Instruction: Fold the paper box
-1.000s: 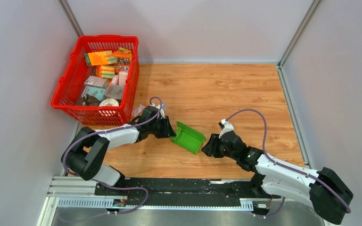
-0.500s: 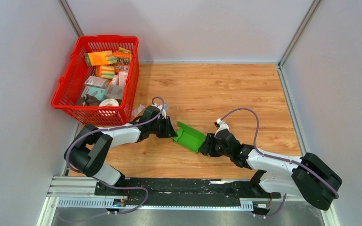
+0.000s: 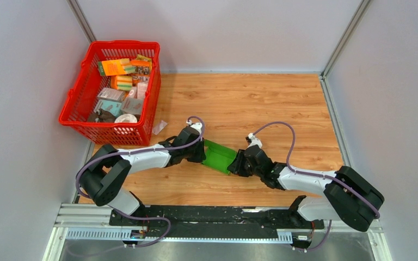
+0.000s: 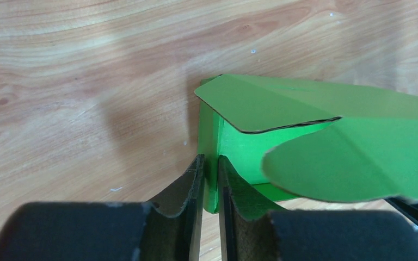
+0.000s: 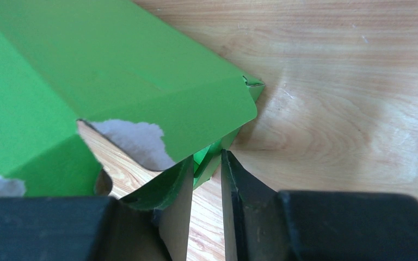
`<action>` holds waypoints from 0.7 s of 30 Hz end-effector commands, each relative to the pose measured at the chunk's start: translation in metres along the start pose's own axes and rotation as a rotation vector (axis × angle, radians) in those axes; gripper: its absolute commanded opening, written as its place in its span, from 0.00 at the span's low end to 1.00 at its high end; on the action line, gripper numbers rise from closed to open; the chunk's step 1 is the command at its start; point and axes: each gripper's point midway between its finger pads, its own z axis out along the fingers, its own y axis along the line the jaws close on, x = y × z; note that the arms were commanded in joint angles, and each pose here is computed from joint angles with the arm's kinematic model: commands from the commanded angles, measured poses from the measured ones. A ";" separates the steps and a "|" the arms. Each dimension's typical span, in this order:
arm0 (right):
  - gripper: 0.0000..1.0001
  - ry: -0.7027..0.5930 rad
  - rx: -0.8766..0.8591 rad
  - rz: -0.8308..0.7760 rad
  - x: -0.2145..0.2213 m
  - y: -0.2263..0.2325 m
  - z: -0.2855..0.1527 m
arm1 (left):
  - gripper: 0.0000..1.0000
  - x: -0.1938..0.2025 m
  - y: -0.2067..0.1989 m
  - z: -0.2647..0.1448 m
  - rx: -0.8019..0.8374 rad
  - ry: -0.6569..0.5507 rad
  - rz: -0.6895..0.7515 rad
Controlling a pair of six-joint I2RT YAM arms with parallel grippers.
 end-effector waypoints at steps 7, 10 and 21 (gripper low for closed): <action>0.25 -0.059 -0.055 0.042 -0.020 0.023 0.007 | 0.25 -0.013 0.024 -0.008 -0.339 -0.062 0.170; 0.23 -0.058 -0.052 0.051 -0.020 0.023 0.010 | 0.12 -0.008 0.030 -0.008 -0.461 -0.049 0.227; 0.21 -0.058 -0.058 0.069 -0.020 0.025 0.012 | 0.00 0.010 0.028 0.003 -0.614 -0.003 0.356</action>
